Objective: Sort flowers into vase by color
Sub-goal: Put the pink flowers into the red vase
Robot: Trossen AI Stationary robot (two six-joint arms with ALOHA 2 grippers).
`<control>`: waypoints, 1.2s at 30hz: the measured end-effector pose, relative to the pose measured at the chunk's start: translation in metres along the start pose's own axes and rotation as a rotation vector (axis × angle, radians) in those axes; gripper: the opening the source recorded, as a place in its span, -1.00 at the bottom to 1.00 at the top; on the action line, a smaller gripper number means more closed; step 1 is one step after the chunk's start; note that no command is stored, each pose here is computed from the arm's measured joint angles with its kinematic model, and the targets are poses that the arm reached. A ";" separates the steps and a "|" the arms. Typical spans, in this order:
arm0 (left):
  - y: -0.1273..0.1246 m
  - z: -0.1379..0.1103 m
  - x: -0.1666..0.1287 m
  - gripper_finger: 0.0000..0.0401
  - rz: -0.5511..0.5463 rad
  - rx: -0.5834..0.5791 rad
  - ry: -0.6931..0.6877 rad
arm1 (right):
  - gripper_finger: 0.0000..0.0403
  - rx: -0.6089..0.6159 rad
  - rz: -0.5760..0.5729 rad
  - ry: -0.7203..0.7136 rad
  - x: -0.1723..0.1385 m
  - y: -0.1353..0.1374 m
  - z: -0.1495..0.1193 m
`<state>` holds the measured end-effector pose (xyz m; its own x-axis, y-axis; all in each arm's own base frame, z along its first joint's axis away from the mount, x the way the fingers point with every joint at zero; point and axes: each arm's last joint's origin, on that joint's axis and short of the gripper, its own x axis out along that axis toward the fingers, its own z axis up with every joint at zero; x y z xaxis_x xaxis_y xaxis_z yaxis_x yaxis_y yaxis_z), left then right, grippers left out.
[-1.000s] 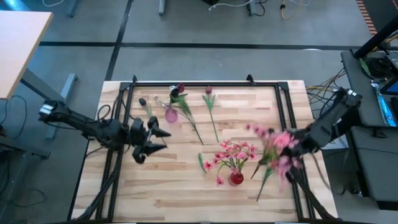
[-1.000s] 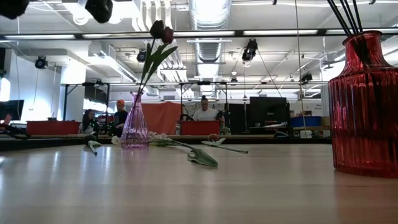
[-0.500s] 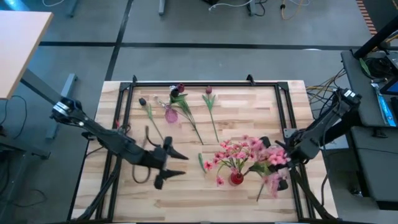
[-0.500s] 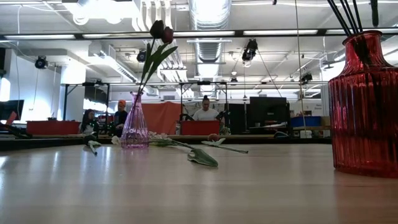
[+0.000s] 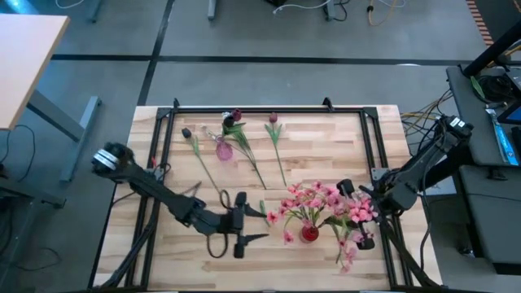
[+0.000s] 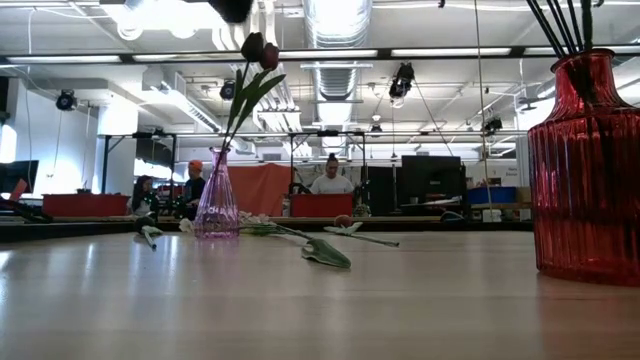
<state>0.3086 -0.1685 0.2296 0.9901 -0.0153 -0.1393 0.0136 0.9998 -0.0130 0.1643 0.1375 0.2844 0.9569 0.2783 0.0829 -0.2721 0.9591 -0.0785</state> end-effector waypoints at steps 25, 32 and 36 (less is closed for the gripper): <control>-0.039 -0.106 0.125 0.94 0.171 0.021 -0.037 | -0.94 0.006 0.006 0.018 0.000 0.001 -0.002; -0.037 -0.123 0.141 0.97 0.175 -0.072 -0.028 | -0.94 -0.001 0.008 0.035 0.003 0.003 -0.006; -0.039 -0.126 0.153 0.97 0.181 -0.067 -0.048 | -0.94 0.001 0.008 0.038 0.004 0.004 -0.007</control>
<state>0.4419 -0.2110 0.0838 0.9811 0.1666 -0.0979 -0.1728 0.9832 -0.0585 0.1675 0.1415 0.2774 0.9579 0.2837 0.0446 -0.2797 0.9569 -0.0783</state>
